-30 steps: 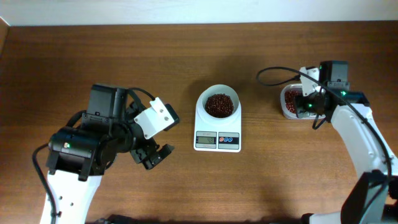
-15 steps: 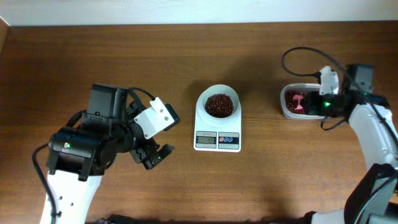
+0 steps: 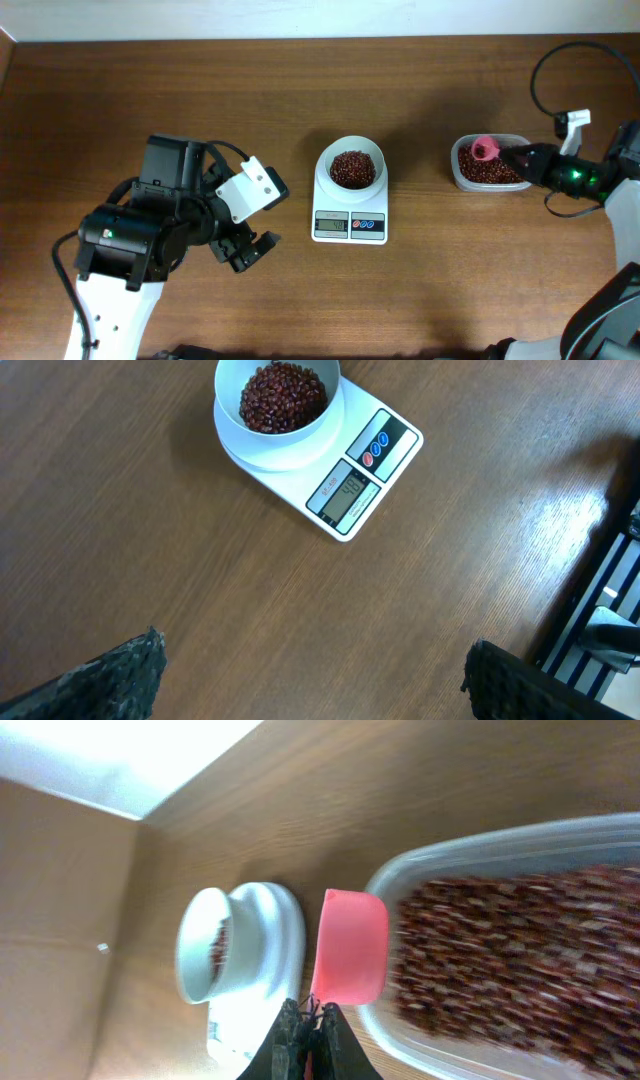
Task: Scoop and weigh 50g on scale
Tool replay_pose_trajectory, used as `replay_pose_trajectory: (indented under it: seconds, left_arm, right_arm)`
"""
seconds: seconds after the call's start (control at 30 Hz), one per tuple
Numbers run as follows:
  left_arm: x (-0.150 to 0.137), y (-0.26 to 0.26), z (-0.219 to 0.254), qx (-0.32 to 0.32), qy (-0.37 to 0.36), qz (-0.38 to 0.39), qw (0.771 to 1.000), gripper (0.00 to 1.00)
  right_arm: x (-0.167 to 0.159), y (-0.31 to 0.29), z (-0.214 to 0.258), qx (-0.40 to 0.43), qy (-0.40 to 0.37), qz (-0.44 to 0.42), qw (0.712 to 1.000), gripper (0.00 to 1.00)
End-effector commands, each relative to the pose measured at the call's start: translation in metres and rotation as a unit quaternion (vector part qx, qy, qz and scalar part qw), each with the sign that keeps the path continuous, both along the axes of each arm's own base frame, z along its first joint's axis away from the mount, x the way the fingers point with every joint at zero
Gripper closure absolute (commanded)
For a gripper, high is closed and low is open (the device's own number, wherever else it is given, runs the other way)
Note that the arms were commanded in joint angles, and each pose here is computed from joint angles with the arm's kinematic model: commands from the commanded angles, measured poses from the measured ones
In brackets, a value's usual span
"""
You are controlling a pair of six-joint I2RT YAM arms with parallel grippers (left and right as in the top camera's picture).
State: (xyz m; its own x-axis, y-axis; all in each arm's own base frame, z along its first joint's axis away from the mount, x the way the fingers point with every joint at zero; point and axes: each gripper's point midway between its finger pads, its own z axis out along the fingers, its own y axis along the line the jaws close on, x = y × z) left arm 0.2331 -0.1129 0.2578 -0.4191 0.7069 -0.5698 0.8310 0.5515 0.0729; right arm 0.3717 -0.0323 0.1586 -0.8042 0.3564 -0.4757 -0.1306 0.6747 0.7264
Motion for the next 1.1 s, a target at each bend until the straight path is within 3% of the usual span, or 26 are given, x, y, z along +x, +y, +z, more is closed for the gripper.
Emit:
replay_pose_trajectory:
  seconds: [0.0, 0.3, 0.43, 0.53, 0.6, 0.67, 0.7, 0.73, 0.8, 0.87, 0.93, 1.07]
  left_arm:
    - [-0.001, -0.001, 0.000, -0.002, -0.003, -0.008, 1.000, 0.01]
    - [-0.001, -0.001, 0.000, -0.002, -0.003, -0.008, 1.000, 0.01]
    - [-0.001, -0.001, 0.000, -0.002, -0.003, -0.008, 1.000, 0.01]
    - [-0.001, -0.001, 0.000, -0.002, -0.003, -0.008, 1.000, 0.01]
    - [-0.001, -0.001, 0.000, -0.002, -0.003, -0.008, 1.000, 0.01]
    - [-0.001, -0.001, 0.000, -0.002, -0.003, -0.008, 1.000, 0.01]
    - [-0.001, -0.001, 0.000, -0.002, -0.003, -0.008, 1.000, 0.01]
    - [-0.001, -0.001, 0.000, -0.002, -0.003, -0.008, 1.000, 0.01]
    - [-0.001, -0.001, 0.000, -0.002, -0.003, -0.008, 1.000, 0.01]
    - [-0.001, -0.001, 0.000, -0.002, -0.003, -0.008, 1.000, 0.01]
    - [-0.001, -0.001, 0.000, -0.002, -0.003, -0.008, 1.000, 0.01]
    - [-0.001, -0.001, 0.000, -0.002, -0.003, -0.008, 1.000, 0.01]
  right_arm:
    - [0.000, 0.039, 0.020, 0.059, -0.030, 0.064, 0.996, 0.96]
    - [-0.003, 0.172, 0.037, 0.058, -0.089, 0.239, 0.965, 0.96]
    - [0.011, 0.180, 0.011, -0.043, -0.085, 0.217, 0.972, 0.96]
    - [-0.003, 0.207, 0.025, -0.019, -0.137, 0.283, 0.949, 0.96]
    - [0.014, 0.193, 0.004, -0.080, -0.084, 0.215, 0.970, 0.96]
    - [-0.004, 0.218, 0.035, -0.015, -0.181, 0.309, 0.934, 0.96]
    - [0.008, 0.209, 0.024, -0.057, -0.169, 0.279, 0.943, 0.96]
    - [0.027, 0.185, 0.000, -0.115, -0.089, 0.186, 0.972, 0.96]
    - [0.014, 0.201, 0.015, -0.074, -0.133, 0.246, 0.957, 0.96]
    - [0.027, 0.185, 0.000, -0.122, -0.098, 0.192, 0.969, 0.96]
    - [0.015, 0.205, 0.021, -0.057, -0.140, 0.247, 0.957, 0.96]
    - [0.017, 0.207, 0.027, -0.053, -0.159, 0.254, 0.953, 0.96]
